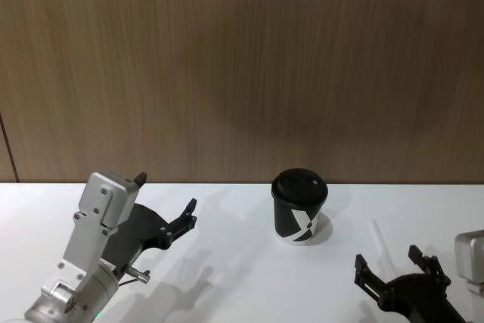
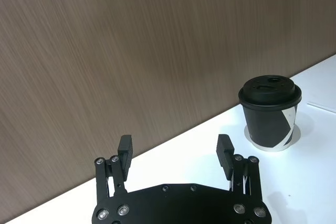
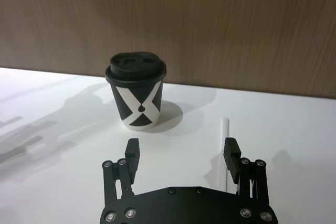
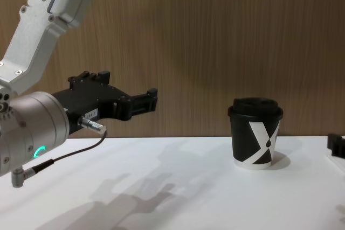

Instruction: Pick up the straw with one hand, pass it to the other hand, and insert it into the cup.

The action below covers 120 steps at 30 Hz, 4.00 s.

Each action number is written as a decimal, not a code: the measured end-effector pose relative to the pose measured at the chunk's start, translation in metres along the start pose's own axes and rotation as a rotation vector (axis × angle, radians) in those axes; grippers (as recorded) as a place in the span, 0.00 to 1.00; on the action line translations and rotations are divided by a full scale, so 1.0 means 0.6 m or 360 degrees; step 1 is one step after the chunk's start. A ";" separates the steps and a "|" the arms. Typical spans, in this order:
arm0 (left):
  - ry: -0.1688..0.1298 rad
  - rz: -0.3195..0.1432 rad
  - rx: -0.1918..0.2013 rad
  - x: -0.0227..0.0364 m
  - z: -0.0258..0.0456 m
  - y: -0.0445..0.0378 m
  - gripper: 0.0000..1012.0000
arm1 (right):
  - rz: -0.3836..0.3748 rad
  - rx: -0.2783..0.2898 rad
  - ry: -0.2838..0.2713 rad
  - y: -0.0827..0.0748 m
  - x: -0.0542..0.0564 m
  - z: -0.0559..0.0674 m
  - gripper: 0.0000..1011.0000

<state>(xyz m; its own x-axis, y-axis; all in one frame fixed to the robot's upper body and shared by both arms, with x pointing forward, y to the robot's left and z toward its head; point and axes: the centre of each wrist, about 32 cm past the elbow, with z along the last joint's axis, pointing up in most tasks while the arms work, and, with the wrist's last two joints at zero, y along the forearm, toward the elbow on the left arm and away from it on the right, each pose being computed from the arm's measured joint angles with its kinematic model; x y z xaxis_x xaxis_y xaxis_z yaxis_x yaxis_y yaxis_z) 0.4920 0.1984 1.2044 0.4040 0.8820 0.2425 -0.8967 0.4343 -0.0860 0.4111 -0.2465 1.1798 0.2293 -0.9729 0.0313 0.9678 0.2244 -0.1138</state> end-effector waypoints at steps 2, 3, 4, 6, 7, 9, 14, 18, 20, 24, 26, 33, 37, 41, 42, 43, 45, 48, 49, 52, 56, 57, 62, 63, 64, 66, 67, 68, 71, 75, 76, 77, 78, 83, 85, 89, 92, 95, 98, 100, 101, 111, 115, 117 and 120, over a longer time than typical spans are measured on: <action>0.0000 0.0000 0.0000 0.0000 0.000 0.000 0.99 | -0.0004 -0.0016 0.0013 -0.002 0.001 -0.002 0.99; 0.0000 0.0000 0.0000 0.0000 0.000 0.000 0.99 | -0.0008 -0.0036 0.0025 -0.003 0.002 -0.004 0.99; 0.0000 0.0000 0.0000 0.0000 0.000 0.000 0.99 | -0.0010 -0.0044 0.0031 -0.004 0.003 -0.004 0.99; 0.0000 0.0000 0.0000 0.0000 0.000 0.000 0.99 | -0.0015 -0.0075 0.0047 -0.006 0.005 -0.006 0.99; 0.0000 0.0000 0.0000 0.0000 0.000 0.000 0.99 | -0.0016 -0.0080 0.0051 -0.007 0.005 -0.006 0.99; 0.0000 0.0000 0.0000 0.0000 0.000 0.000 0.99 | -0.0018 -0.0108 0.0064 -0.009 0.007 -0.006 0.99; 0.0000 0.0000 0.0000 0.0000 0.000 0.000 0.99 | -0.0017 -0.0165 0.0078 -0.015 0.009 -0.006 0.99; 0.0000 0.0000 0.0000 0.0000 0.000 0.000 0.99 | -0.0009 -0.0211 0.0080 -0.018 0.010 -0.006 0.99; 0.0000 0.0000 0.0000 0.0000 0.000 0.000 0.99 | -0.0007 -0.0223 0.0080 -0.018 0.010 -0.005 0.99; 0.0000 0.0000 0.0000 0.0000 0.000 0.000 0.99 | 0.0000 -0.0254 0.0080 -0.019 0.009 -0.005 0.99; 0.0000 0.0000 0.0000 0.0000 0.000 0.000 0.99 | 0.0004 -0.0268 0.0083 -0.019 0.009 -0.004 0.99; 0.0000 0.0000 0.0000 0.0000 0.000 0.000 0.99 | 0.0007 -0.0309 0.0114 -0.019 0.007 -0.003 0.99; 0.0000 0.0000 0.0000 0.0000 0.000 0.000 0.99 | 0.0002 -0.0326 0.0136 -0.019 0.006 -0.002 0.99; 0.0000 0.0000 0.0000 0.0000 0.000 0.000 0.99 | -0.0007 -0.0339 0.0158 -0.018 0.006 -0.001 0.99; 0.0000 0.0000 0.0000 0.0000 0.000 0.000 0.99 | -0.0012 -0.0342 0.0166 -0.017 0.006 -0.001 0.99; 0.0000 0.0000 0.0000 0.0000 0.000 0.000 0.99 | -0.0013 -0.0344 0.0170 -0.017 0.006 -0.001 0.99; 0.0000 0.0000 0.0000 0.0000 0.000 0.000 0.99 | -0.0017 -0.0346 0.0176 -0.016 0.007 -0.001 0.99; 0.0000 0.0000 0.0000 0.0000 0.000 0.000 0.99 | -0.0026 -0.0354 0.0190 -0.015 0.009 -0.002 0.99; 0.0000 0.0000 0.0000 0.0000 0.000 0.000 0.99 | -0.0028 -0.0355 0.0192 -0.014 0.010 -0.003 0.99; 0.0000 0.0000 0.0000 0.0000 0.000 0.000 0.99 | -0.0033 -0.0362 0.0199 -0.013 0.011 -0.004 0.99; 0.0000 0.0000 0.0000 0.0000 0.000 0.000 0.99 | -0.0031 -0.0374 0.0203 -0.012 0.014 -0.006 0.99; 0.0000 0.0000 0.0000 0.0000 0.000 0.000 0.99 | -0.0029 -0.0379 0.0203 -0.012 0.015 -0.006 0.99; 0.0000 0.0000 0.0000 0.0000 0.000 0.000 0.99 | -0.0016 -0.0397 0.0198 -0.011 0.018 -0.007 0.99; 0.0000 0.0000 0.0000 0.0000 0.000 0.000 0.99 | -0.0014 -0.0400 0.0198 -0.011 0.019 -0.006 0.99; 0.0000 0.0000 0.0000 0.0000 0.000 0.000 0.99 | -0.0011 -0.0405 0.0195 -0.011 0.020 -0.006 0.99; 0.0000 0.0000 0.0000 0.0000 0.000 0.000 0.99 | -0.0008 -0.0411 0.0192 -0.011 0.021 -0.006 0.99; 0.0000 0.0000 0.0000 0.0000 0.000 0.000 0.99 | -0.0005 -0.0416 0.0189 -0.011 0.022 -0.006 0.99; 0.0000 0.0000 0.0000 0.0000 0.000 0.000 0.99 | -0.0005 -0.0418 0.0188 -0.011 0.022 -0.006 0.99; 0.0000 0.0000 0.0000 0.0000 0.000 0.000 0.99 | -0.0005 -0.0425 0.0186 -0.010 0.024 -0.005 0.99; 0.0000 0.0000 0.0000 0.0000 0.000 0.000 0.99 | -0.0009 -0.0431 0.0188 -0.009 0.026 -0.004 0.99; 0.0000 0.0000 0.0000 0.0000 0.000 0.000 0.99 | -0.0011 -0.0431 0.0189 -0.009 0.027 -0.004 0.99; 0.0000 0.0000 0.0000 0.0000 0.000 0.000 0.99 | -0.0015 -0.0434 0.0191 -0.009 0.028 -0.004 0.99; 0.0000 0.0000 0.0000 0.0000 0.000 0.000 0.99 | -0.0017 -0.0434 0.0191 -0.009 0.028 -0.004 0.99; 0.0000 0.0000 0.0000 0.0000 0.000 0.000 0.99 | -0.0030 -0.0436 0.0195 -0.007 0.032 -0.003 0.99; 0.0000 0.0000 0.0000 0.0000 0.000 0.000 0.99 | -0.0035 -0.0438 0.0197 -0.006 0.034 -0.003 0.99; 0.0000 0.0000 0.0000 0.0000 0.000 0.000 0.99 | -0.0041 -0.0444 0.0197 -0.005 0.036 -0.003 0.99; 0.0000 0.0000 0.0000 0.0000 0.000 0.000 0.99 | -0.0043 -0.0449 0.0194 -0.004 0.038 -0.003 0.99; 0.0000 0.0000 0.0000 0.0000 0.000 0.000 0.99 | -0.0042 -0.0456 0.0191 -0.003 0.040 -0.004 0.99; 0.0000 0.0000 0.0000 0.0000 0.000 0.000 0.99 | -0.0042 -0.0462 0.0189 -0.002 0.042 -0.004 0.99; 0.0000 0.0000 0.0000 0.0000 0.000 0.000 0.99 | -0.0040 -0.0466 0.0188 -0.001 0.043 -0.005 0.99; 0.0000 0.0000 0.0000 0.0000 0.000 0.000 0.99 | -0.0039 -0.0468 0.0187 0.000 0.044 -0.005 0.99; 0.0000 0.0000 0.0000 0.0000 0.000 0.000 0.99 | -0.0033 -0.0485 0.0177 0.004 0.048 -0.006 0.99; 0.0000 0.0000 0.0000 0.0000 0.000 0.000 0.99 | -0.0029 -0.0490 0.0173 0.005 0.050 -0.006 0.99; 0.0000 0.0000 0.0000 0.0000 0.000 0.000 0.99 | -0.0028 -0.0492 0.0169 0.006 0.051 -0.006 0.99; 0.0000 0.0000 0.0000 0.0000 0.000 0.000 0.99 | -0.0024 -0.0496 0.0165 0.008 0.052 -0.006 0.99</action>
<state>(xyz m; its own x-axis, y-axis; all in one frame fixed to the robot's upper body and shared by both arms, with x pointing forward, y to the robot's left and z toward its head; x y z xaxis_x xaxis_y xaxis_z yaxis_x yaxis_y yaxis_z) 0.4920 0.1984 1.2044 0.4039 0.8821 0.2425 -0.8967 0.4343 -0.0860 0.4225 -0.2761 1.1766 0.1878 -0.9801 -0.0640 0.8889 0.1973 -0.4133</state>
